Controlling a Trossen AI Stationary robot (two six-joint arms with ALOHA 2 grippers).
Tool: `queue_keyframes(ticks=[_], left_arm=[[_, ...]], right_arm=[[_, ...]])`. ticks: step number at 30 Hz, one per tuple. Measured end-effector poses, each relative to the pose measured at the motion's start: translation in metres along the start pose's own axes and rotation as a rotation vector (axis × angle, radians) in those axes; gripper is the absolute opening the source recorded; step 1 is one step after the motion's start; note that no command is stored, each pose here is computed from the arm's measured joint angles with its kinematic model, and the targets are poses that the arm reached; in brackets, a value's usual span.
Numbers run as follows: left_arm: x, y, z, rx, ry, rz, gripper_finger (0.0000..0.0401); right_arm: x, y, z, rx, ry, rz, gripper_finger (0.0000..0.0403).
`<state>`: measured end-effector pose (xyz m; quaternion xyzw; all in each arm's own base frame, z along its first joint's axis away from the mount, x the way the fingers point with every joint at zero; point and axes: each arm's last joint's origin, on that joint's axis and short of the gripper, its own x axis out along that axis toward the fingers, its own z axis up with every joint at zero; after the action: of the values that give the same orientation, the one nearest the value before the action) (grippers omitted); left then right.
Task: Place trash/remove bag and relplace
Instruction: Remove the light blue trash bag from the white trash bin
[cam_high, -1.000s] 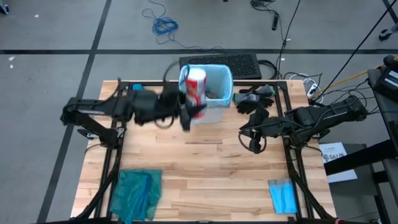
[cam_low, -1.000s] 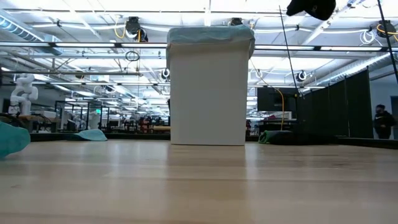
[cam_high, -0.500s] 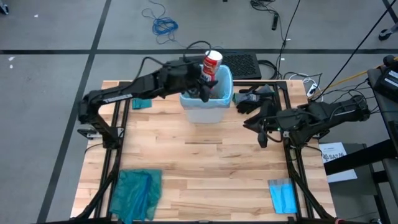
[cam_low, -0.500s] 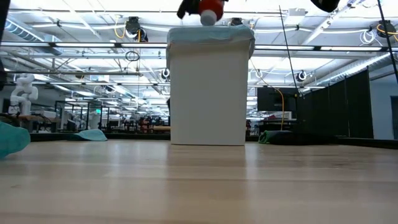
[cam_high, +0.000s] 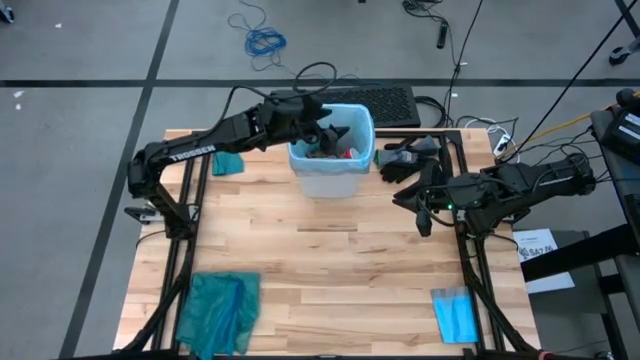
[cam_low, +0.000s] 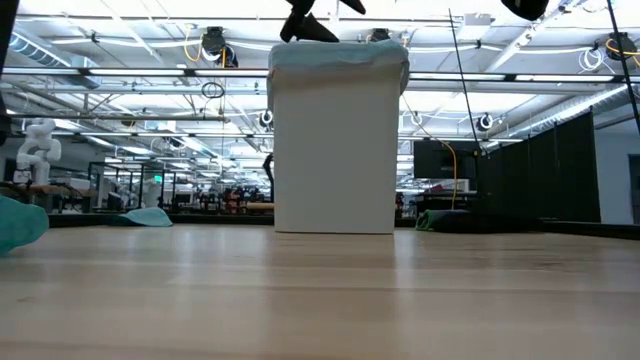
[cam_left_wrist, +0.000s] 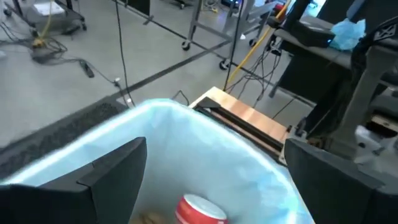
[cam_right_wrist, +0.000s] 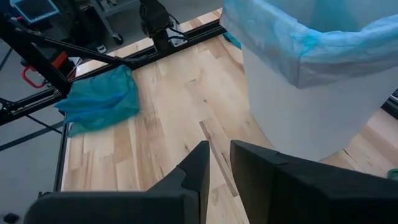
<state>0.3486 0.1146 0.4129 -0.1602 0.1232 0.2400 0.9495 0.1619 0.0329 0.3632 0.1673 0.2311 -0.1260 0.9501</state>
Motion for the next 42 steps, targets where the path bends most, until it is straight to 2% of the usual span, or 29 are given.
queue_keyframes(ticks=[4, 7, 10, 14, 18, 21, 27, 30, 35, 38, 42], left_arm=[[-0.015, -0.003, 0.004, -0.061, 0.004, -0.01, 0.0371], [-0.042, -0.008, 0.012, -0.089, -0.015, -0.029, 0.0362], [-0.077, -0.012, 0.02, -0.091, -0.023, -0.001, 0.0345], [-0.128, -0.011, 0.021, -0.091, -0.037, 0.133, 0.032], [-0.157, -0.003, 0.008, -0.16, 0.028, 0.246, 0.0306], [-0.157, 0.0, -0.009, -0.184, 0.113, 0.291, 0.0304], [-0.126, 0.004, -0.053, -0.137, 0.255, 0.316, 0.0303], [-0.126, 0.013, -0.063, -0.165, 0.194, 0.303, 0.0303], [-0.135, 0.039, -0.048, -0.209, -0.054, 0.189, 0.0303], [-0.135, 0.067, -0.038, -0.234, -0.117, 0.088, 0.0303], [-0.126, 0.11, -0.032, -0.273, -0.132, -0.044, 0.0303]], right_arm=[[0.0, 0.0, 0.0, 0.004, 0.003, 0.003, 0.0056], [-0.003, 0.0, 0.001, 0.022, -0.009, 0.012, 0.0056], [-0.01, -0.003, 0.002, 0.043, -0.034, 0.027, 0.0056], [-0.023, -0.009, 0.004, 0.065, -0.085, 0.023, 0.0056], [-0.035, -0.018, 0.007, 0.079, -0.173, -0.048, 0.0056], [-0.041, -0.026, 0.01, 0.102, -0.238, -0.129, 0.0056], [-0.038, -0.04, 0.016, 0.192, -0.279, -0.181, 0.0056], [-0.024, -0.045, 0.014, 0.251, -0.307, -0.129, 0.0056], [0.0, -0.063, 0.023, 0.337, -0.48, -0.062, 0.0056], [0.007, -0.087, 0.035, 0.368, -0.549, -0.099, 0.0056], [0.023, -0.135, 0.048, 0.449, -0.513, -0.074, 0.0056]])
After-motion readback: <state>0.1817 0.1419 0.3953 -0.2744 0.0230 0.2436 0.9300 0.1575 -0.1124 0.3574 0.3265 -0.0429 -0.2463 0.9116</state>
